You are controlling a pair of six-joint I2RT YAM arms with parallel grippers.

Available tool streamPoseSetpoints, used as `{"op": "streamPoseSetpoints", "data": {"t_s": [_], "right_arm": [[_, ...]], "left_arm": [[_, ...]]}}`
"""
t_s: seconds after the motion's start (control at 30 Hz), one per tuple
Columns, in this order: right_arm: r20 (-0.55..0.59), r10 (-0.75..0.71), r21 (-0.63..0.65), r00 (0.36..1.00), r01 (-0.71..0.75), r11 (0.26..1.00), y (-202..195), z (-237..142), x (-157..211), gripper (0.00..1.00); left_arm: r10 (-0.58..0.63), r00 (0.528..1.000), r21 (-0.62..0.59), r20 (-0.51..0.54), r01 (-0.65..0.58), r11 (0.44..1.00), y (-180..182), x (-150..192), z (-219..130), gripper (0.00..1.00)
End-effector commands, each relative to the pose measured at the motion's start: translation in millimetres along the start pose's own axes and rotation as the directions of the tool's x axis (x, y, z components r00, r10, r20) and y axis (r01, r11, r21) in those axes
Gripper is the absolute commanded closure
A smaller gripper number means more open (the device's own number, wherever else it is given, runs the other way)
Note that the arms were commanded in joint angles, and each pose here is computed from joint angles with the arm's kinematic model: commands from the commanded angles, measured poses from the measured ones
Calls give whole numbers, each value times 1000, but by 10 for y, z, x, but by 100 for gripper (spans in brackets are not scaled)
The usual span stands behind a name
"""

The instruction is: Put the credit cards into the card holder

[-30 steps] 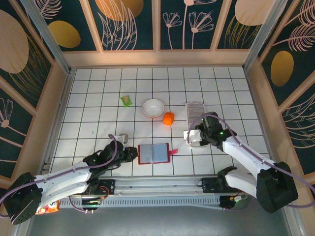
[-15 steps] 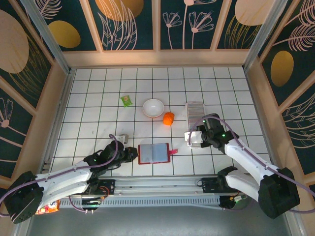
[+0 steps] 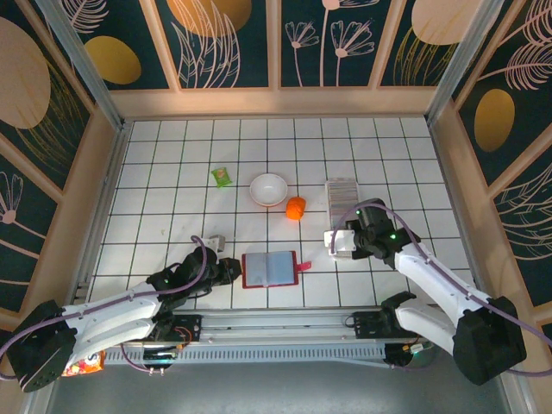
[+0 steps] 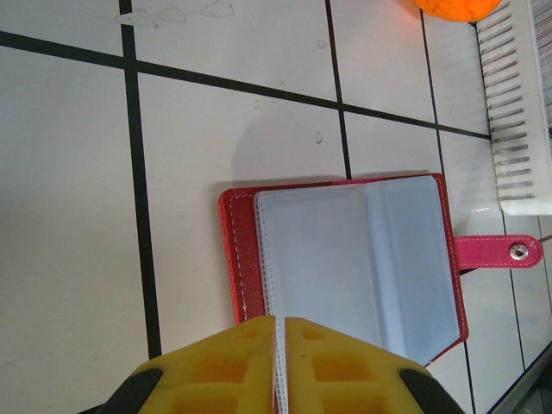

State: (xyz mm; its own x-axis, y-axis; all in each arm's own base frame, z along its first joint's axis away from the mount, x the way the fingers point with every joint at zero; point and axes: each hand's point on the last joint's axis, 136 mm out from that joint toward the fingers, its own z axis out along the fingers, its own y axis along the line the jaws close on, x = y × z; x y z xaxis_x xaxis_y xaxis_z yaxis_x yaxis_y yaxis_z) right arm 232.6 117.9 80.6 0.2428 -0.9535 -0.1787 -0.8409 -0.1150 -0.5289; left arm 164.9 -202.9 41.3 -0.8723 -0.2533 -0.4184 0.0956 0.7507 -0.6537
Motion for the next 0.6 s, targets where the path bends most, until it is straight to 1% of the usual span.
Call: {"op": "streamPoseSetpoints", "data": {"t_s": [0.0,0.37,0.57], "right_arm": [[23,25,85,999,-27,996,-300,-183,-82,100],[62,82,55,995,-85,995,-259,-333,-158,100],[57,97,61,994,-100,993,-182,-183,-126,99]], "left_arm": [[-3,1000,20,-3,3,1000,-52,2,0,89],[-6,1000,25,-13,6,1000,-57,21,15,89],[-7,1000,27,-18,8,1000,-60,30,27,90]]}}
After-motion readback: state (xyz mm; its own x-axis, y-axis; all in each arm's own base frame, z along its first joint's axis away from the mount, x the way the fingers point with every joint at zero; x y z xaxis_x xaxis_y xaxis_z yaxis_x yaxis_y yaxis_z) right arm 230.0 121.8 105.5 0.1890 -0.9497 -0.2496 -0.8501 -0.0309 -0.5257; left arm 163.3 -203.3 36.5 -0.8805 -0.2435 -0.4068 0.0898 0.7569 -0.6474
